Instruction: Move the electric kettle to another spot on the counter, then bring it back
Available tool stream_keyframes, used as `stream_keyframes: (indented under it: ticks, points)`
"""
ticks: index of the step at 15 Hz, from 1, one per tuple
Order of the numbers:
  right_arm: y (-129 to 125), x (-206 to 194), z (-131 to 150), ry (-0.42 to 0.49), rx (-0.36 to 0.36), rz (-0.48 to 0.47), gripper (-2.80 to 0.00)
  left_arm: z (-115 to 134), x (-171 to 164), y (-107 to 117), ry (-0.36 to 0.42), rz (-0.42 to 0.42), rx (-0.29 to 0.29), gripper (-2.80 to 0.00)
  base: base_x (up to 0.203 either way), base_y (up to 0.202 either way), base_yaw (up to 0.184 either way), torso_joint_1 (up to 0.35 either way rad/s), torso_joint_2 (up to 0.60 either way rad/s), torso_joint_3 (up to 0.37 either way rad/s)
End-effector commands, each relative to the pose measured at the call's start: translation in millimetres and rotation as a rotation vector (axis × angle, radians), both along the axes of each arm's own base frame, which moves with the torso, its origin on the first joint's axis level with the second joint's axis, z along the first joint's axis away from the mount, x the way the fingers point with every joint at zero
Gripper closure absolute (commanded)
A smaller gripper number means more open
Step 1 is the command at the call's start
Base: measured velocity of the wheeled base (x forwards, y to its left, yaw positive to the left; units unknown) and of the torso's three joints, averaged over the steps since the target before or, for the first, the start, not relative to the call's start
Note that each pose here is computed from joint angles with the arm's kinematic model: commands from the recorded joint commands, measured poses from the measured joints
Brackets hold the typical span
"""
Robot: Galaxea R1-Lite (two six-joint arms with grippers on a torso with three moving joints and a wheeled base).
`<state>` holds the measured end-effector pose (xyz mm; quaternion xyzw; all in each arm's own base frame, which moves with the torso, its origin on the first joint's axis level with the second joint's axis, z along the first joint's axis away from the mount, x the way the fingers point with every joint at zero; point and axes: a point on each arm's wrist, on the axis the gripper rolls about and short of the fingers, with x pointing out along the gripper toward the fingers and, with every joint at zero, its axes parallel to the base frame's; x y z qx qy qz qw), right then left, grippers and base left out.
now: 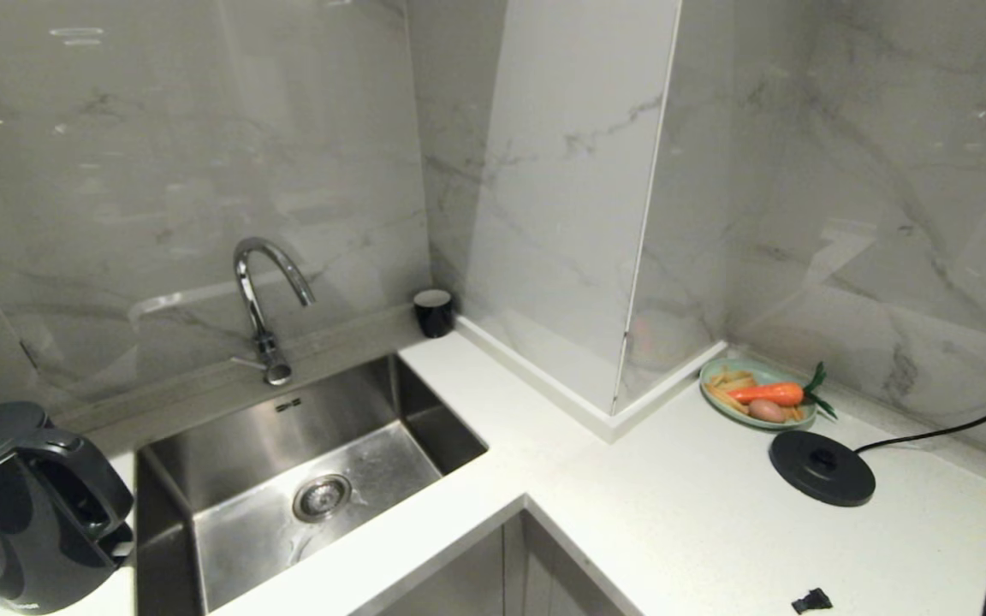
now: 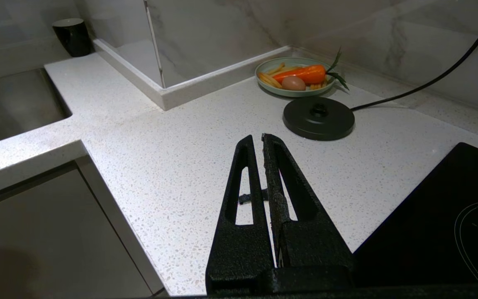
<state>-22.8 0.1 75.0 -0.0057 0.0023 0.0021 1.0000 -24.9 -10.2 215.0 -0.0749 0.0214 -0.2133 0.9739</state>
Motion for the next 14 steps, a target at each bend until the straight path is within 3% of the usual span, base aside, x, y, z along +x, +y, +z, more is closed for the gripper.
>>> stream_keyframes:
  ticks: [1,3,7,9,12,14]
  points:
    - [0,0,0,0.0,-0.001,0.0,0.0,-9,-30,2,-0.031,-0.055,-0.001,-2.8,0.0,0.0,0.0,0.0,0.0,0.0]
    - [0,0,0,0.0,-0.001,0.0,0.0,-22,-39,1,0.015,-0.063,0.002,-2.8,0.0,0.0,0.0,0.0,0.0,0.0]
    - [0,0,0,0.0,-0.001,0.0,0.0,-38,-55,0,-0.072,-0.023,0.046,-2.8,0.0,0.0,0.0,0.0,0.0,0.0]
    - [0,0,0,0.0,-0.001,0.0,0.0,-49,-56,2,-0.082,0.059,0.071,-2.8,0.0,0.0,0.0,0.0,0.0,0.0]
    - [0,0,0,0.0,-0.001,0.0,0.0,-79,-44,6,-0.032,0.258,0.191,-2.8,0.0,0.0,0.0,0.0,0.0,0.0]
    - [0,0,0,0.001,-0.001,0.0,0.0,-87,-38,8,-0.004,0.306,0.209,-2.8,0.0,0.0,0.0,0.0,0.0,0.0]
